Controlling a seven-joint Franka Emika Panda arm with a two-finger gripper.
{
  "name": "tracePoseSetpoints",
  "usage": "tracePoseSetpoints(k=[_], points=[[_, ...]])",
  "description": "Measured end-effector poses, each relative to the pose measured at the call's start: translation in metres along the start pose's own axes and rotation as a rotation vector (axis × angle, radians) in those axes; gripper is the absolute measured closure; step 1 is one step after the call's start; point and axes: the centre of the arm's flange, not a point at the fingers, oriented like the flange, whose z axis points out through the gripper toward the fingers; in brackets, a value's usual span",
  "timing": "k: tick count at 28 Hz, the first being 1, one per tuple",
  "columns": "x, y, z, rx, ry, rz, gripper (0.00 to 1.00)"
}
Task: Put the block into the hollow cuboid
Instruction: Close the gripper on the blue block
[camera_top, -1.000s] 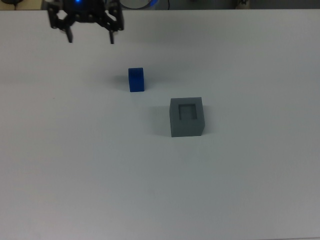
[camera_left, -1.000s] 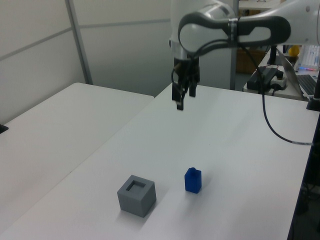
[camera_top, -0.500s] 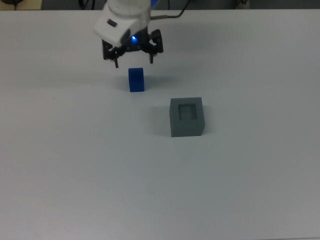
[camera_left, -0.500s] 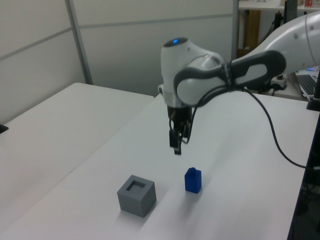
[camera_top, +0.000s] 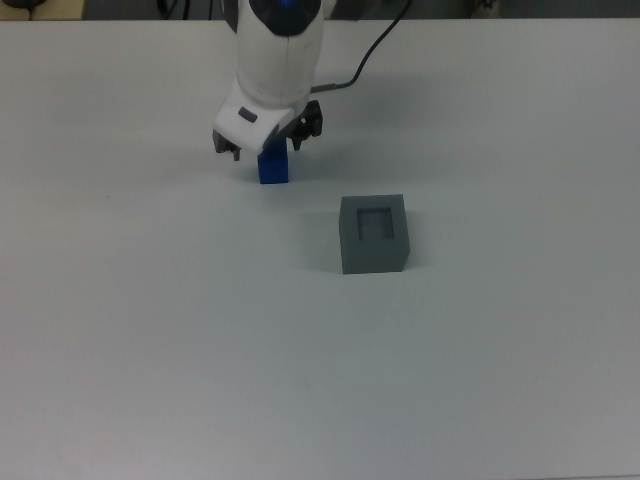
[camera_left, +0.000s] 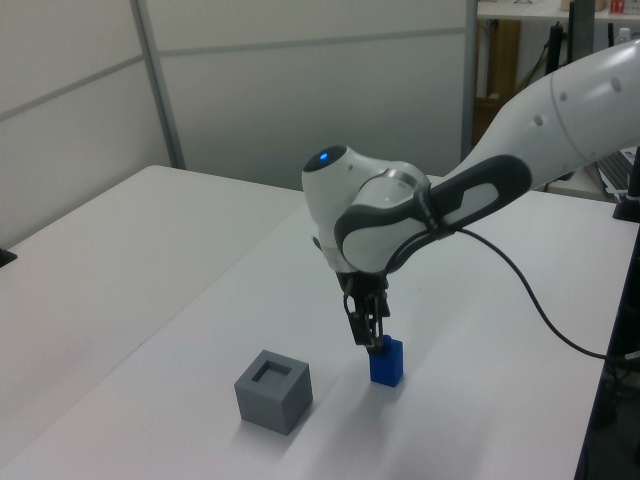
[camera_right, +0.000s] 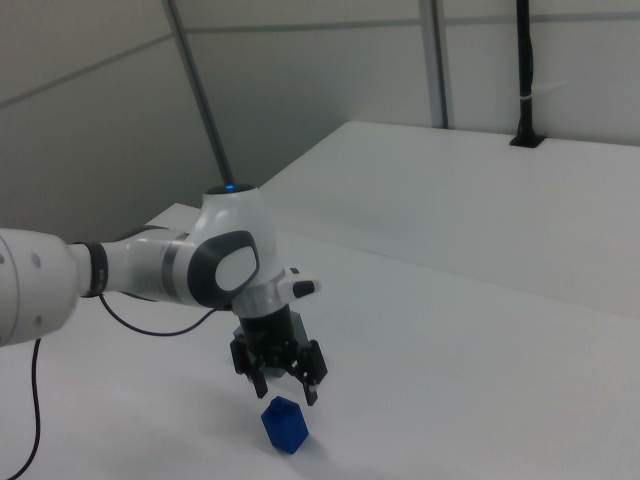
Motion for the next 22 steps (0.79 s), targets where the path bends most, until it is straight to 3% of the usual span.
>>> tracePoseSetpoints(k=[11,19,22], points=[[-0.005,-0.003,0.027,-0.026,-0.105,-0.034,0.11],[-0.004,-0.012,0.028,-0.029,-0.110,-0.051,0.45],[-0.004,-0.017,0.026,-0.030,-0.106,-0.060,0.48]])
